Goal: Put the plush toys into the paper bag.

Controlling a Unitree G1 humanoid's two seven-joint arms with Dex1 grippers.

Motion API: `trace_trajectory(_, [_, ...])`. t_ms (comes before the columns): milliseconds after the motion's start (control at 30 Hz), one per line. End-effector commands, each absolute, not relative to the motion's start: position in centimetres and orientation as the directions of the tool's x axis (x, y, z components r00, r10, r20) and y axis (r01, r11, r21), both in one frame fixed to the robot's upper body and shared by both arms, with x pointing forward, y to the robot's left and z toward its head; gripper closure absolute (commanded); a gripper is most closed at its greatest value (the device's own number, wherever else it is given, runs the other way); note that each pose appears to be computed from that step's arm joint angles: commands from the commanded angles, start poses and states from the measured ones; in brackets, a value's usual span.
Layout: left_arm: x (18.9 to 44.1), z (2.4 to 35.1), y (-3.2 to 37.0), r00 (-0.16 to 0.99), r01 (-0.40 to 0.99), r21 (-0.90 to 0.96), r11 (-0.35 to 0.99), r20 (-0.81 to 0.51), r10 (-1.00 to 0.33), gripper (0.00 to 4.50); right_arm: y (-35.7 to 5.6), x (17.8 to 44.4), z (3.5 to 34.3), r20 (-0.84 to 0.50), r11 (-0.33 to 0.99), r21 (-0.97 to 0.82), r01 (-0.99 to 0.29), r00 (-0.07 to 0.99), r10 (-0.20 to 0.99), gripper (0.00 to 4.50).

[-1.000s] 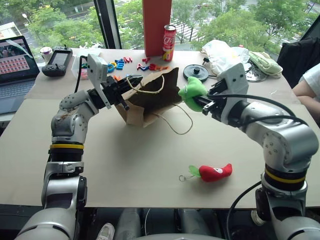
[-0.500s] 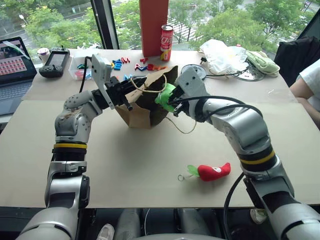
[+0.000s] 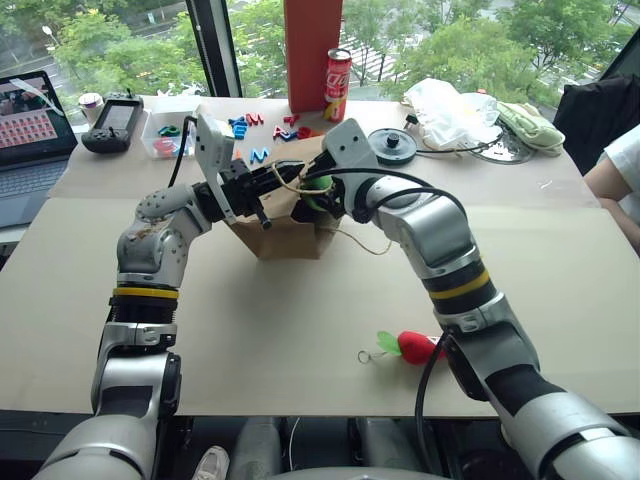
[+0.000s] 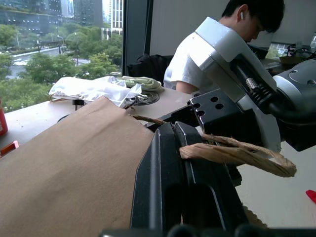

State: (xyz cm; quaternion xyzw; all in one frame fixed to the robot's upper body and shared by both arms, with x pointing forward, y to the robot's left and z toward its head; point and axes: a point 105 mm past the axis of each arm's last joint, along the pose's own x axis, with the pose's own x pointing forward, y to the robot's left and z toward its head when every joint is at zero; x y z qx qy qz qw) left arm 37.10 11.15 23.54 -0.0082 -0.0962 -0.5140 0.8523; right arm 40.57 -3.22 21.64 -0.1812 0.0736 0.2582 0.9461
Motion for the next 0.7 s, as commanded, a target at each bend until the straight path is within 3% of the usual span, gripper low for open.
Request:
trace_trajectory(33, [36.7, 24.5, 11.5, 0.445, 0.873, 0.128, 0.471, 0.188, -0.876, 4.49, -4.6, 40.0, 23.4, -0.172, 0.811, -0.322, -0.489, 0.872, 0.458, 0.09])
trace_trajectory(300, [36.8, 24.4, 12.1, 0.460, 0.864, 0.132, 0.485, 0.181, -0.869, 4.49, -9.3, 36.0, 22.8, -0.220, 0.774, -0.263, -0.576, 0.817, 0.533, 0.09])
trace_trajectory(567, [36.7, 24.0, 12.3, 0.459, 0.866, 0.138, 0.480, 0.163, -0.874, 4.49, -14.2, 27.7, 18.4, -0.470, 0.585, -0.234, -0.777, 0.617, 0.631, 0.09])
trace_trajectory(700, [36.7, 23.8, 12.2, 0.453, 0.871, 0.134, 0.473, 0.158, -0.877, 4.49, -16.3, 24.3, 16.3, -0.622, 0.477, -0.235, -0.847, 0.508, 0.596, 0.09])
